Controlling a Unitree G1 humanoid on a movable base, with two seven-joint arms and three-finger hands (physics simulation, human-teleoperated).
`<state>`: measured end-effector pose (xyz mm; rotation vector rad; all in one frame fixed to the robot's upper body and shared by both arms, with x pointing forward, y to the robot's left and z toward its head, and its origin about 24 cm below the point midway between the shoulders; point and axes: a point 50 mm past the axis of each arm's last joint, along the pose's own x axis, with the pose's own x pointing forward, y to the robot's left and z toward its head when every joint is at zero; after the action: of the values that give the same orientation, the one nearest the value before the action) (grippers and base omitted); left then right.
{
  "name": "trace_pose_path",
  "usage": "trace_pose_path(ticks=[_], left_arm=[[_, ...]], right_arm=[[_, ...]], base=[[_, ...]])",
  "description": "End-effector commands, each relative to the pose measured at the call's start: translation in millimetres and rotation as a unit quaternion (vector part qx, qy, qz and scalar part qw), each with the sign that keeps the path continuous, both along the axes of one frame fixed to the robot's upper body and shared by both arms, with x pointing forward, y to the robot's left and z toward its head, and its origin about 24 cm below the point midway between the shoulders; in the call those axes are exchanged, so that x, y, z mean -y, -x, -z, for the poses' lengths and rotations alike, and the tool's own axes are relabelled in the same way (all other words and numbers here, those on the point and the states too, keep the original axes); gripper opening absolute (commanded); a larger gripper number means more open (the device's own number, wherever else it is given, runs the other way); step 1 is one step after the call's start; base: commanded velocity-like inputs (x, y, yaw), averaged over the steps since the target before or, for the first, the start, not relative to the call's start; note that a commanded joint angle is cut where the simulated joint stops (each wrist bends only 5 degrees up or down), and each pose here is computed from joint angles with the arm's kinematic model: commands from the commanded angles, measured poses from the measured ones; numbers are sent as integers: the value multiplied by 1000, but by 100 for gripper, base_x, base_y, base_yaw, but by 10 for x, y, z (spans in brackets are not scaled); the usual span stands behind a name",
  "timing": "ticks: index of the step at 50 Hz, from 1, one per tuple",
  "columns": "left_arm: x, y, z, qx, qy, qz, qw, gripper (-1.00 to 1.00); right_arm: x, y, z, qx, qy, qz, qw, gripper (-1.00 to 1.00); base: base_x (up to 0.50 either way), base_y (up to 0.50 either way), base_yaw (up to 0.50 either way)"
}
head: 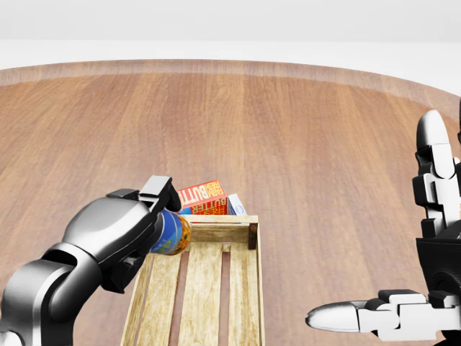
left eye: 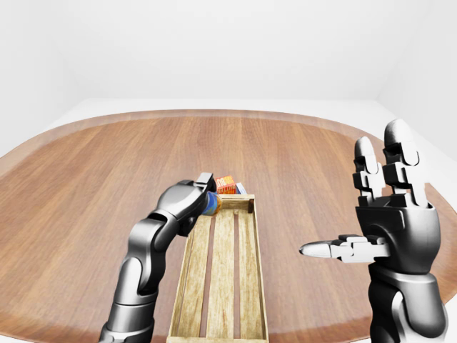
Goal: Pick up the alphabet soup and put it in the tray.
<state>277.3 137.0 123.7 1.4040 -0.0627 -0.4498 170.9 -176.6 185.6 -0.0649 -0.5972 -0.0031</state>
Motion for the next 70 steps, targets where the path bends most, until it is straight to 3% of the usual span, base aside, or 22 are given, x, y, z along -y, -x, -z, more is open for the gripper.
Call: trace_pose_path(ticks=[1, 15, 36, 40, 63, 64, 65, 66, 70], left_arm=[[313, 30, 252, -35, -55, 13, 998, -100], [441, 90, 753, -122, -139, 25, 983, -100], [507, 107, 1052, -181, -168, 36, 968, -100], [516, 89, 1221, -213, -198, 41, 956, -100], [616, 39, 1391, -206, -213, 55, 953, -100], [618, 31, 1394, -204, -214, 56, 954, -76], [616, 11, 1389, -199, -221, 55, 953, 88], [613, 0, 1382, -198, -218, 54, 954, 100], [602, 7, 1396, -202, -215, 53, 954, 100]], right_arm=[[2, -8, 9, -2, -1, 0, 1000, 100], [0, 12, -13, 4, -1, -1, 1000, 100], [-4, 22, -21, 6, -2, -2, 1000, 100], [-2, 4, 1, 0, -4, -3, 1000, 100], [7, 37, -33, 9, -6, -3, 1000, 100], [8, 37, -33, 9, -6, -3, 1000, 100], [9, 37, -32, 9, -6, -2, 1000, 100], [9, 35, -30, 9, -6, -2, 1000, 100], [13, 26, -22, 7, -9, 0, 1000, 100]], base=[[0, 0, 0], [0, 0, 0], [0, 0, 0], [0, 0, 0], [0, 0, 0], [0, 0, 0], [0, 0, 0], [0, 0, 0], [0, 0, 0]])
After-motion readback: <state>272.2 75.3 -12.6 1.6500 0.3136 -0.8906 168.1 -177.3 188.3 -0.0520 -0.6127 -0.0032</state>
